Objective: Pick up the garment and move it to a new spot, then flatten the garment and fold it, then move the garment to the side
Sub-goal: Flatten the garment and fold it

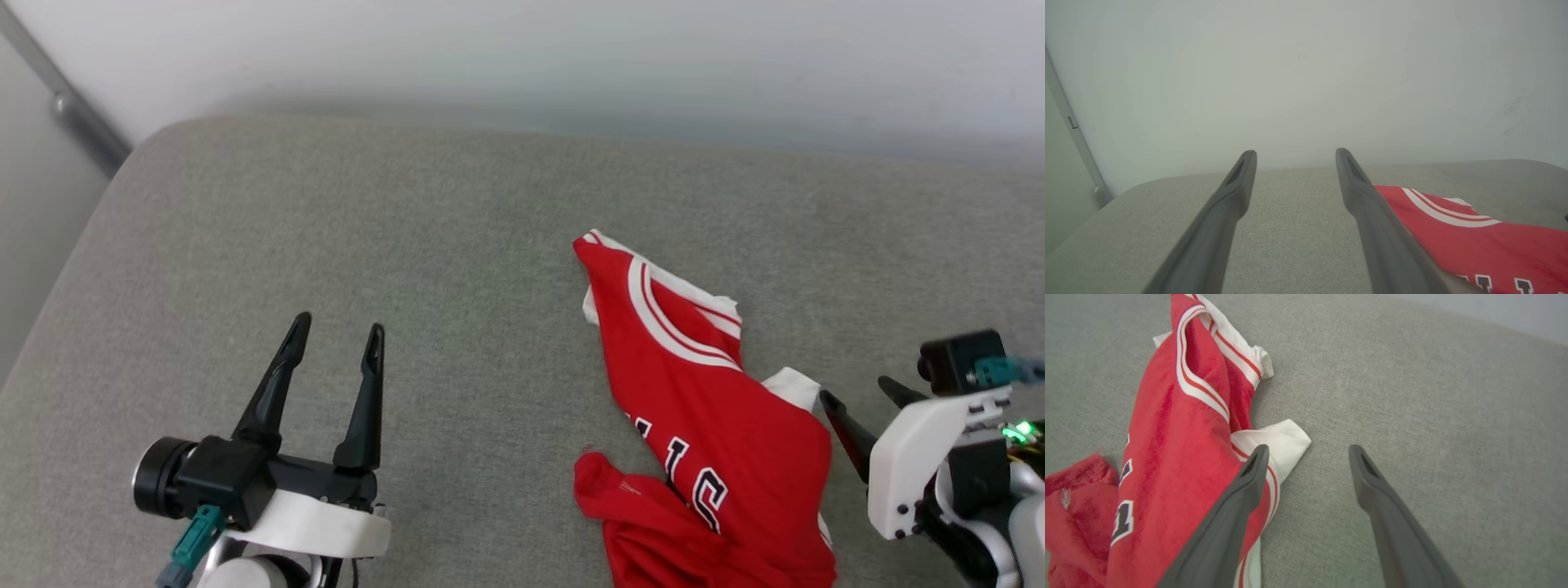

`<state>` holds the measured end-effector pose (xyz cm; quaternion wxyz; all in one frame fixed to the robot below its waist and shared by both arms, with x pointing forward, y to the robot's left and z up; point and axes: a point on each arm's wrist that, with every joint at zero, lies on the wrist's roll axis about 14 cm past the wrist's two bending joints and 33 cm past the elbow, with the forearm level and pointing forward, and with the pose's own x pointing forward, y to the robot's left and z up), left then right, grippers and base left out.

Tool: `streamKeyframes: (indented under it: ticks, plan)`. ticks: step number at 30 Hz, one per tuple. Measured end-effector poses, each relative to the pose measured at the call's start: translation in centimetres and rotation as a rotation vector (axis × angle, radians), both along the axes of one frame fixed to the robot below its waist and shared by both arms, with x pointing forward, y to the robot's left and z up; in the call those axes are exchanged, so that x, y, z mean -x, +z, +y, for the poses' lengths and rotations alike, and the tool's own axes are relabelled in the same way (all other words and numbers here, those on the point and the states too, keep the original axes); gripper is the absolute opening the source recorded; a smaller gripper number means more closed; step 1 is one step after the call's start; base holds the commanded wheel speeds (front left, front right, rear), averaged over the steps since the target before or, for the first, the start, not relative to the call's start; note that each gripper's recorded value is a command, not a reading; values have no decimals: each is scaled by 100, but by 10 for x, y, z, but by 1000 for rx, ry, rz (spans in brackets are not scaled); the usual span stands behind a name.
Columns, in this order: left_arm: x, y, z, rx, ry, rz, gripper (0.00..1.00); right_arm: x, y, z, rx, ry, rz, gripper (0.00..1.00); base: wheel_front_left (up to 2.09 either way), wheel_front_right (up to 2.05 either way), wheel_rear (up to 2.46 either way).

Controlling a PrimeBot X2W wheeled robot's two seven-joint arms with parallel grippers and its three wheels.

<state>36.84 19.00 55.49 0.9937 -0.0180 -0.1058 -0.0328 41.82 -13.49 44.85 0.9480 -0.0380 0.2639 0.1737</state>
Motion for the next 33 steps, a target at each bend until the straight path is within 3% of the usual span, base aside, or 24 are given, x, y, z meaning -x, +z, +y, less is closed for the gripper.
streamKeyframes:
  ticks: [4, 6, 11, 16, 17, 18, 19, 26, 33]
  plan:
    - [-6, -8, 1, 10, 4, 21, 100, -5, -25, 4, 85, 65, 197, 100, 0, 0, 0]
    - [-8, -11, 4, 14, 9, 28, 100, -9, -35, 1, 155, 96, 256, 100, 0, 0, 0]
    - [-8, -16, 18, -17, 46, 46, 100, -14, -63, 13, 211, 157, 361, 100, 0, 0, 0]
    - [-3, -22, 30, -23, 89, 68, 100, -16, -86, 27, 162, 177, 448, 100, 0, 0, 0]
    - [-2, -23, 33, -23, 97, 72, 100, -18, -89, 29, 168, 187, 449, 96, 0, 0, 0]
    - [-2, -24, 34, -23, 105, 75, 100, -19, -90, 30, 172, 192, 449, 19, 0, 0, 0]
    - [-1, -24, 35, -25, 110, 77, 100, -20, -91, 31, 175, 202, 443, 0, 0, 0, 0]
    - [0, -26, 33, -21, 101, 76, 100, -15, -80, 21, 148, 172, 413, 0, 0, 0, 0]
    - [-3, -19, 16, 1, 44, 47, 100, -27, -35, -48, 145, -24, 282, 0, 0, 0, 0]
